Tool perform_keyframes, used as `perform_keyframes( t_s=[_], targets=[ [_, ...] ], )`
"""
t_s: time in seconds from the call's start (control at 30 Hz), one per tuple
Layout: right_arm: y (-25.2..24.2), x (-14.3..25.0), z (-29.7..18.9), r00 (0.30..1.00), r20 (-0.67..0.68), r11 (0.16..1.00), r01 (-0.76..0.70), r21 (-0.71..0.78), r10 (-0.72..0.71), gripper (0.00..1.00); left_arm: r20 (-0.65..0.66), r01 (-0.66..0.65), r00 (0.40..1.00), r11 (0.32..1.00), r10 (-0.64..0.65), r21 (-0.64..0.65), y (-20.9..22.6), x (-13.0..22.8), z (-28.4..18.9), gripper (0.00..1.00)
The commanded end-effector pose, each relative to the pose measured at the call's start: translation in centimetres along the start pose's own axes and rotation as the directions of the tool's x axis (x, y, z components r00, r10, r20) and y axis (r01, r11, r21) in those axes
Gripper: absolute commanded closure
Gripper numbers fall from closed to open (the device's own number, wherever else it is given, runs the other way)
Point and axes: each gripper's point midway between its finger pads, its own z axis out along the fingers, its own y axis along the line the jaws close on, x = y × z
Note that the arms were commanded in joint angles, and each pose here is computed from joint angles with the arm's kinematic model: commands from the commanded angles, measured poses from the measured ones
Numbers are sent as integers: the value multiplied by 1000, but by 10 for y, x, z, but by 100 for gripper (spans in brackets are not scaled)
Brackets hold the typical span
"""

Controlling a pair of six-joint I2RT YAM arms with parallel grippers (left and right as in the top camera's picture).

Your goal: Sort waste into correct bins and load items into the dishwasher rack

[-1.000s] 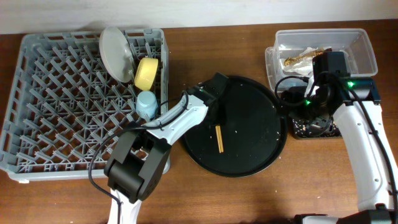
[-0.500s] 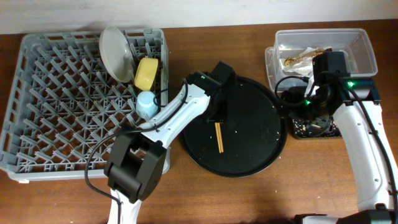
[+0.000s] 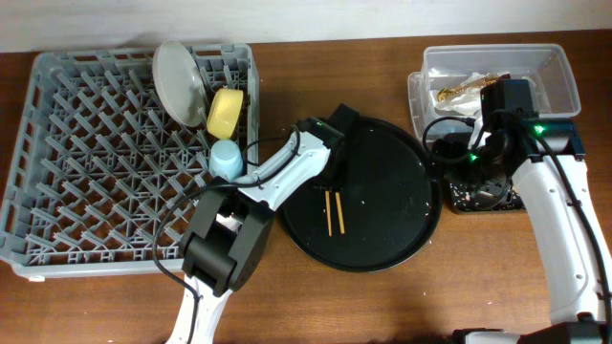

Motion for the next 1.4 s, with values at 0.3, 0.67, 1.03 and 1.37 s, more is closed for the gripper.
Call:
perform_keyframes(
  t_s=[0.3, 0.67, 1.03, 1.37],
  targets=[
    [0, -5, -8, 1000, 31, 1000, 2, 0, -2, 2, -12, -9, 1000, 1000, 9, -6, 1, 0, 8, 54],
    [0, -5, -8, 1000, 31, 1000, 2, 0, -2, 1, 2, -8, 1000, 1000, 8, 1, -1, -4, 8, 55],
    [0, -5, -8, 1000, 31, 1000, 2, 0, -2, 2, -11, 22, 1000, 1000, -22, -11, 1, -1, 10, 57],
    [0, -5, -8, 1000, 31, 1000, 2, 0, -2, 1, -13, 25, 1000, 1000, -25, -7, 0, -1, 11, 99]
  ],
)
